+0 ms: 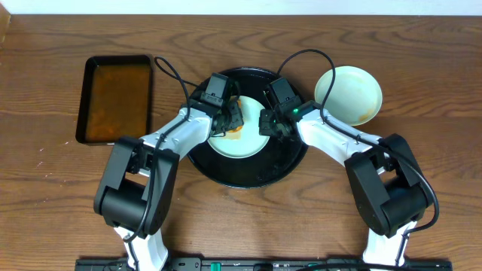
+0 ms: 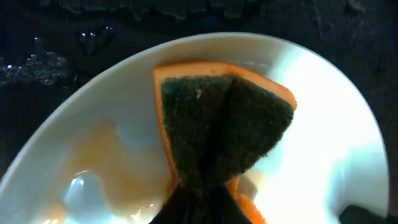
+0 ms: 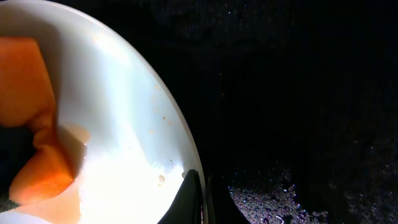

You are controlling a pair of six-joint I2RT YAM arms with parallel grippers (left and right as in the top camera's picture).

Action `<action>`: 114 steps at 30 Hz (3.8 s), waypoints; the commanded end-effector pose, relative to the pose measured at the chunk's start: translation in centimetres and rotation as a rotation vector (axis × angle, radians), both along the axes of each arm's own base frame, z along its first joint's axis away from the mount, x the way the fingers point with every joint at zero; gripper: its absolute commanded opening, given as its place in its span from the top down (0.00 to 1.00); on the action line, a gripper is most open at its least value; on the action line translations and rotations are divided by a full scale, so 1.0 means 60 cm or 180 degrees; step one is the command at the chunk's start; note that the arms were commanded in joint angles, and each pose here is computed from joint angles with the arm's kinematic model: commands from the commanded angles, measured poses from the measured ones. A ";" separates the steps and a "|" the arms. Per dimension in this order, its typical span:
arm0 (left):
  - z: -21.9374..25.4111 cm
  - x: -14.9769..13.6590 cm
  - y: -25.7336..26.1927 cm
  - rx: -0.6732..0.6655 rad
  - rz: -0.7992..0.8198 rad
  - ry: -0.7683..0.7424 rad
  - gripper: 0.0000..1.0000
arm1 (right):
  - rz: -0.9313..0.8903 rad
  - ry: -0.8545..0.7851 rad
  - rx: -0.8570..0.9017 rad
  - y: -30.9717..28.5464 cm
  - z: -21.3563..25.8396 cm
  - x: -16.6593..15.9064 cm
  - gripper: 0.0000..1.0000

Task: Clean dirty plates on tray and stack at the side
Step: 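Wipe the sponge across the green plate while the right gripper holds it, then lift the sponge and return the left gripper over the water tray, then lift the green plate rim with the right gripper and tilt it up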

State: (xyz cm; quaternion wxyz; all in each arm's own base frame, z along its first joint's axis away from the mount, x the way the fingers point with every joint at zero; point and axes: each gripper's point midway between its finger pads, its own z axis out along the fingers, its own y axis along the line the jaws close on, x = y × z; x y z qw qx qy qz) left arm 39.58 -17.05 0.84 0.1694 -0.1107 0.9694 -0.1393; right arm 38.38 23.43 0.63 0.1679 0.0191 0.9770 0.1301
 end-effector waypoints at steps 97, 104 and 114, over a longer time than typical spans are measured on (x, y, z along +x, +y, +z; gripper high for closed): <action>0.176 -0.080 0.226 0.0276 0.0807 0.0027 0.92 | 0.0890 0.0298 0.1576 0.039 0.049 -0.005 0.99; 0.176 -0.080 0.226 0.0276 0.0808 0.0028 0.92 | 0.1100 0.0309 0.1996 0.056 0.092 -0.016 0.99; 0.174 -0.083 0.227 0.0284 0.0806 0.0059 0.92 | 0.1100 0.0267 0.2343 0.068 0.124 -0.005 0.99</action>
